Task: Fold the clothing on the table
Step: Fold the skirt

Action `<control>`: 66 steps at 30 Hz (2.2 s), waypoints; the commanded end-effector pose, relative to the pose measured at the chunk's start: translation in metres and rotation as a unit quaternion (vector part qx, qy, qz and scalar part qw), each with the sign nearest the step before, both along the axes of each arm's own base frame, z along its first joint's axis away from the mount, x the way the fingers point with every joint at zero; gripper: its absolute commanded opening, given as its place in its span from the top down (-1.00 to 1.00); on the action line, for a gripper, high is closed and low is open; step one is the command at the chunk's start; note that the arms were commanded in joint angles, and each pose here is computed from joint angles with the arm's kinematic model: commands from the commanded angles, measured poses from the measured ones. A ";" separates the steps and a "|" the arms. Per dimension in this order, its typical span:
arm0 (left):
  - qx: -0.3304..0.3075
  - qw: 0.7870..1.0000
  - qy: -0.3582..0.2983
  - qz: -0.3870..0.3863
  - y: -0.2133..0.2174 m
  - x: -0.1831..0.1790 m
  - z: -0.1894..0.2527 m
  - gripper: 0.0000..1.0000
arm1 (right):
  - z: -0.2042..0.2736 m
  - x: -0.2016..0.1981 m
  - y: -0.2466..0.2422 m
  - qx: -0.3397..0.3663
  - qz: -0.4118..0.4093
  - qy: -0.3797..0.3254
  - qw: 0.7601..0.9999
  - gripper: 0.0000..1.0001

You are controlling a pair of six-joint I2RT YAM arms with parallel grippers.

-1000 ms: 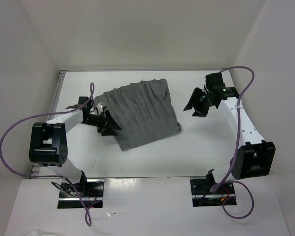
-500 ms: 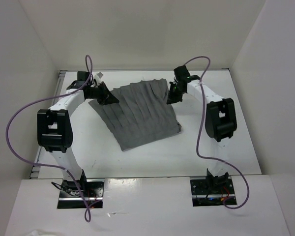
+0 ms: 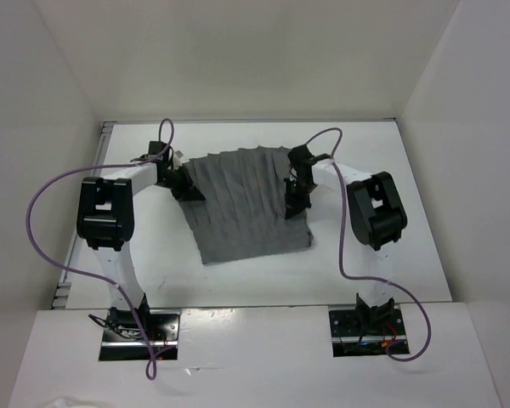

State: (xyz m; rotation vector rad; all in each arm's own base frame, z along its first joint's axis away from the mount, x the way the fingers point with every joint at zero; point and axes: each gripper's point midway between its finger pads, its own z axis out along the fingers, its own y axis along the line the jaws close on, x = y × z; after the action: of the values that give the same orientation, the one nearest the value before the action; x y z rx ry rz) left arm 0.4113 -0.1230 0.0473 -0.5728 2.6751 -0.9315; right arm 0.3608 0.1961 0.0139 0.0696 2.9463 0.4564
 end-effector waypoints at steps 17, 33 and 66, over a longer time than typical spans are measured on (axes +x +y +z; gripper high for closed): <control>-0.004 0.998 -0.060 -0.018 -0.005 0.039 0.037 1.00 | 0.147 0.128 -0.119 -0.063 -0.213 -0.212 0.952 -0.25; 0.021 0.956 -0.043 -0.288 -0.138 -0.072 0.039 1.00 | 0.039 0.150 -0.106 -0.056 -0.190 -0.120 0.973 0.35; 0.147 0.922 0.044 -0.355 -0.129 -0.122 -0.041 1.00 | 0.020 0.107 -0.085 -0.032 -0.174 -0.071 0.982 0.98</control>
State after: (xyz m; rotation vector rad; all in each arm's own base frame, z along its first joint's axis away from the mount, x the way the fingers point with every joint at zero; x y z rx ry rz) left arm 0.2988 -0.2690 0.0171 0.4177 3.0229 -0.7416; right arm 0.4566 0.1063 0.0351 0.5149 2.7703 0.2939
